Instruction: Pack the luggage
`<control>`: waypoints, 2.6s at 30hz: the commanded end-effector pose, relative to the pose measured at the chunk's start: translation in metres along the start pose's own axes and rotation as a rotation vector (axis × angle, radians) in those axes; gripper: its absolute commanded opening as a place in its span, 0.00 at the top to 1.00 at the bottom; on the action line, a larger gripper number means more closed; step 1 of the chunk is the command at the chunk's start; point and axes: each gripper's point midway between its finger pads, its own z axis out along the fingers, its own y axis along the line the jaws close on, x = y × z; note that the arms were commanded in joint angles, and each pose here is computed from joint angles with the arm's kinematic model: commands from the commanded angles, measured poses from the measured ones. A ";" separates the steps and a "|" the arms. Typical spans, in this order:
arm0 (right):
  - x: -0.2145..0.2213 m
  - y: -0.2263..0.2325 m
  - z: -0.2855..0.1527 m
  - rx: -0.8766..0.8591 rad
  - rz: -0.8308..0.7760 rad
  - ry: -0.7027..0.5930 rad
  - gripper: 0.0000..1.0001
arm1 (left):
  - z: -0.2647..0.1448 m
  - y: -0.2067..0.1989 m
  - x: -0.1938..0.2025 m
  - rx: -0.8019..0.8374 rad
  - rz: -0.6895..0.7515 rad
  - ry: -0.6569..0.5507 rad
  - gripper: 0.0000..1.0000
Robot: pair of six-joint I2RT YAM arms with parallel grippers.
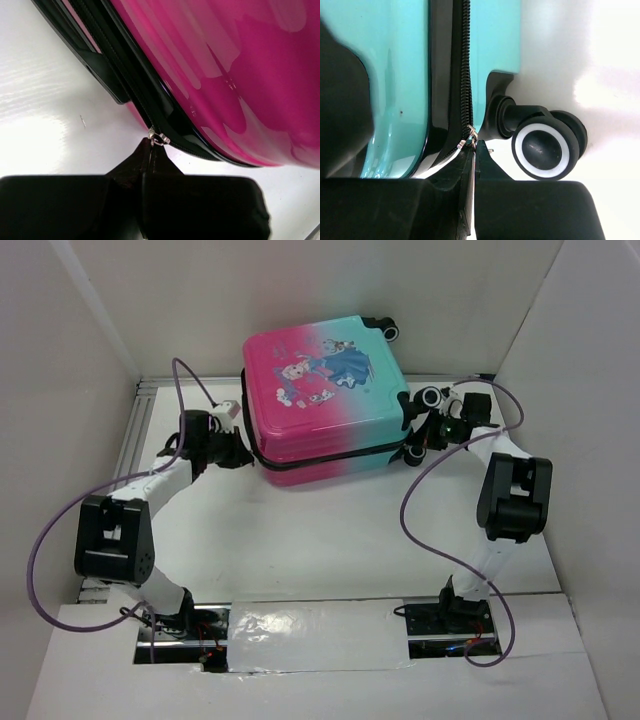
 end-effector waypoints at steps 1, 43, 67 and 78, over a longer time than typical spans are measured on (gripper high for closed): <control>-0.025 -0.104 -0.030 0.334 0.020 -0.076 1.00 | -0.022 0.097 -0.023 -0.343 -0.002 -0.028 1.00; -0.163 -0.086 0.120 0.119 -0.411 -0.160 1.00 | 0.063 0.142 -0.140 -0.165 0.314 -0.027 1.00; -0.248 0.000 0.181 0.039 -0.422 -0.661 1.00 | 0.099 0.166 -0.246 -0.293 0.286 -0.325 1.00; -0.269 0.010 0.143 0.119 -0.247 -0.673 0.07 | 0.086 0.057 -0.240 0.027 0.500 -0.386 1.00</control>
